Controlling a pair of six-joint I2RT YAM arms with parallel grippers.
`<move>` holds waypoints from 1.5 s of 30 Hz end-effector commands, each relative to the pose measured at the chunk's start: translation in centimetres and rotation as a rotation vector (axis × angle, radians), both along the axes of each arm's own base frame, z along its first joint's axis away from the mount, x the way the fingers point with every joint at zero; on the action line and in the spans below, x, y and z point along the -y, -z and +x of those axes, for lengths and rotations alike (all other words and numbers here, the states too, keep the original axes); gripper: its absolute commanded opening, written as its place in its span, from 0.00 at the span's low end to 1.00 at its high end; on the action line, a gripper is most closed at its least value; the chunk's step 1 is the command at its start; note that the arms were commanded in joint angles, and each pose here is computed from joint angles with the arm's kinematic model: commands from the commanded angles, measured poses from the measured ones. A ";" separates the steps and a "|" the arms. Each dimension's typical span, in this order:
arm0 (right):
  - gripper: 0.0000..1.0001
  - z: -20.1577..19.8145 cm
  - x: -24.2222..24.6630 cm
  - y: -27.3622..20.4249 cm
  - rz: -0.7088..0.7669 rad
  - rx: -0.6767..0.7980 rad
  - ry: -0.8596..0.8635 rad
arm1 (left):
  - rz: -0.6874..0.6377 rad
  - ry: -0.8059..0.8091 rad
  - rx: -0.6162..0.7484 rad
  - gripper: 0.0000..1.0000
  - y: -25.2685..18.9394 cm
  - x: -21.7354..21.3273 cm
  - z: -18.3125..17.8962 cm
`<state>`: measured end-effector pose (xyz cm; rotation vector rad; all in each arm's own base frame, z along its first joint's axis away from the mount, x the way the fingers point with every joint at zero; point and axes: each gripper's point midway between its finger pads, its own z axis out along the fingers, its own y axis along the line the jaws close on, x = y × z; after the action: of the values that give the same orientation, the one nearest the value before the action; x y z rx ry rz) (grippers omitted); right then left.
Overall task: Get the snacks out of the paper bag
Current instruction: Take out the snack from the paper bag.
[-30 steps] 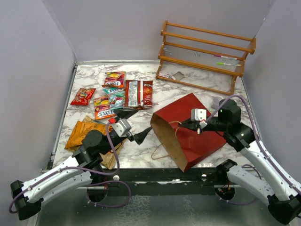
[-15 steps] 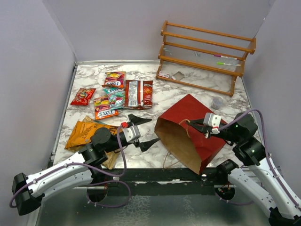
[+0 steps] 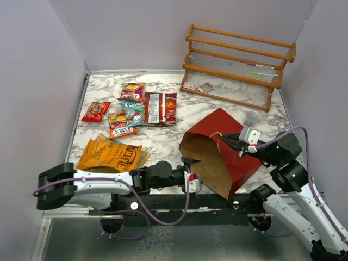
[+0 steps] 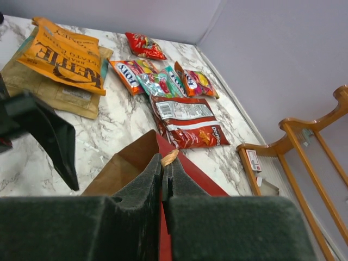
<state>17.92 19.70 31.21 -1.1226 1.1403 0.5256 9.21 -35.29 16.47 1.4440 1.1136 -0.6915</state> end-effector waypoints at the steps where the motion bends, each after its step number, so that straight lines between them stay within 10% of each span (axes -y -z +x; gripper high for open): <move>1: 0.02 -0.2 0.2 -2.3 0.058 0.052 0.010 | -0.014 -0.099 0.305 0.85 -1.3 2.7 4.2; 21: 0.02 -1.2 -0.1 -4.3 0.089 0.078 -0.035 | 0.001 -0.092 0.424 0.63 4.7 12.4 15.2; 45: 0.02 -1.5 0.0 -5.0 0.081 0.080 -0.042 | 0.213 -0.161 0.355 0.78 10.4 11.9 20.1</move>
<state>16.95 19.52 34.91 -1.0852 1.0653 0.5369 29.19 -48.28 5.51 1.5678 0.9461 -0.1887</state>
